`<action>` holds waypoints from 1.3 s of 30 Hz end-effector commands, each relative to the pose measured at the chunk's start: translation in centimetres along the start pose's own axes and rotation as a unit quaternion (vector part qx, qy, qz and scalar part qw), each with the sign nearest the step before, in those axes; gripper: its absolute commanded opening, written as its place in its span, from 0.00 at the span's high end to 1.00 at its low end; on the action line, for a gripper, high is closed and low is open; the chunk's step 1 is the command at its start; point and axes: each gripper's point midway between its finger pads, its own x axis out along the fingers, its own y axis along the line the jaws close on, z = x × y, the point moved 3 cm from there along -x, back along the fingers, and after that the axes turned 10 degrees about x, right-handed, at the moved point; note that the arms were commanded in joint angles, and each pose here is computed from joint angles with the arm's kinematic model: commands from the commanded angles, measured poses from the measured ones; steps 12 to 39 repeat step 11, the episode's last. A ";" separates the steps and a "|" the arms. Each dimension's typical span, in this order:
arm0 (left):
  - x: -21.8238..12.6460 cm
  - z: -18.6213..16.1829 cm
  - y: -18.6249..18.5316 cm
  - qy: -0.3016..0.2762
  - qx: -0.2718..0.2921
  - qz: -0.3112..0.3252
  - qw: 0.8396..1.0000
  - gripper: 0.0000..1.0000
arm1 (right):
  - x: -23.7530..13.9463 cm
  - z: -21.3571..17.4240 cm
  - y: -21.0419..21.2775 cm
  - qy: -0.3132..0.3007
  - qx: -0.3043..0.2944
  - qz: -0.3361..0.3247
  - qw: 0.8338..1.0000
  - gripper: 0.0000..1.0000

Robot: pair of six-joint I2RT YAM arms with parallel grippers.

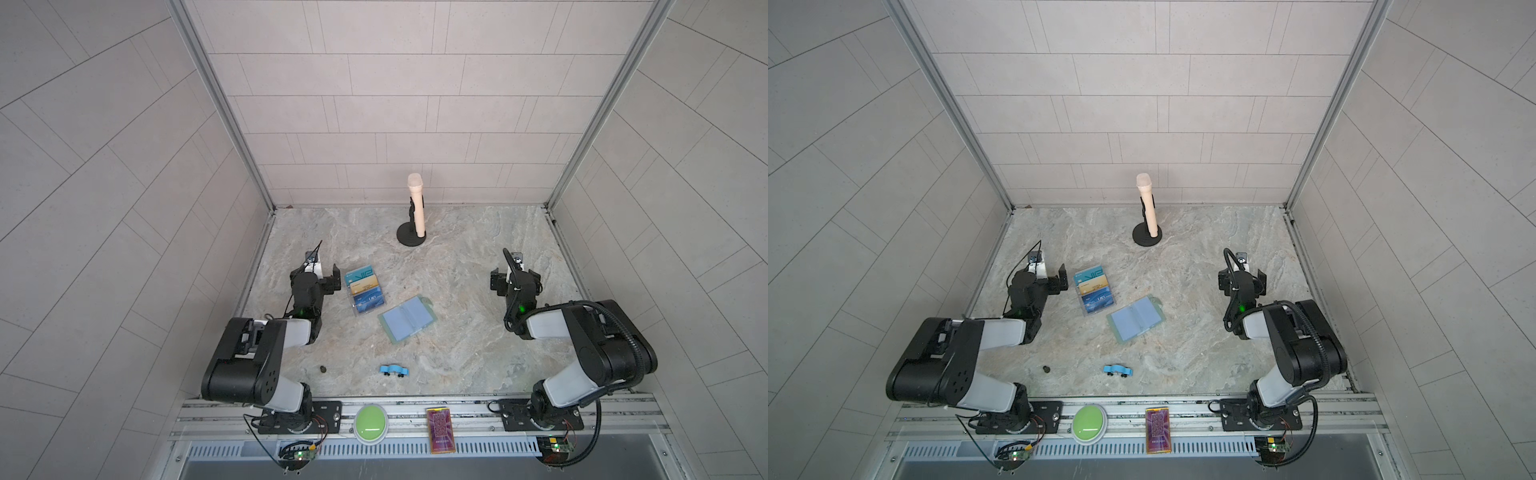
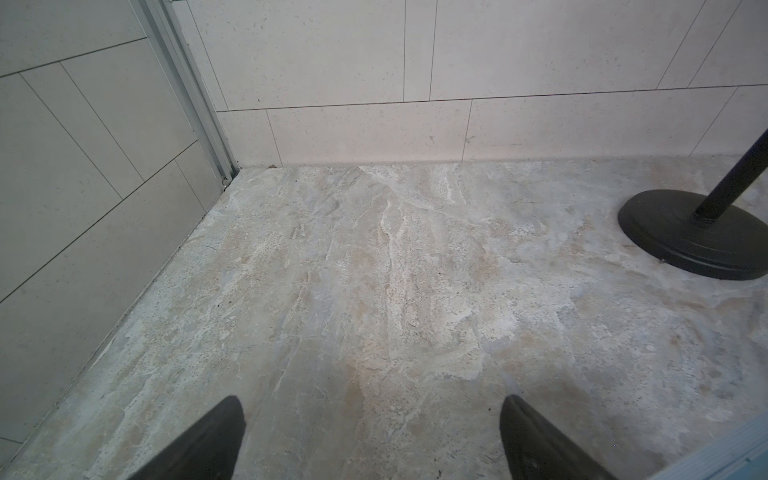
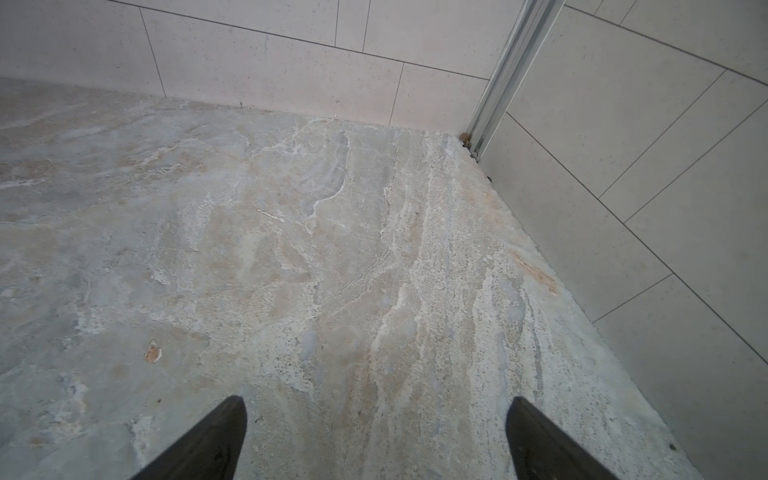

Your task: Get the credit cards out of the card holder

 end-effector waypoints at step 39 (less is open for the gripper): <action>0.0 1.2 0.1 -0.021 -0.002 0.004 1.000 0.00 | 0.2 0.5 0.0 -0.006 0.003 -0.003 1.000 0.01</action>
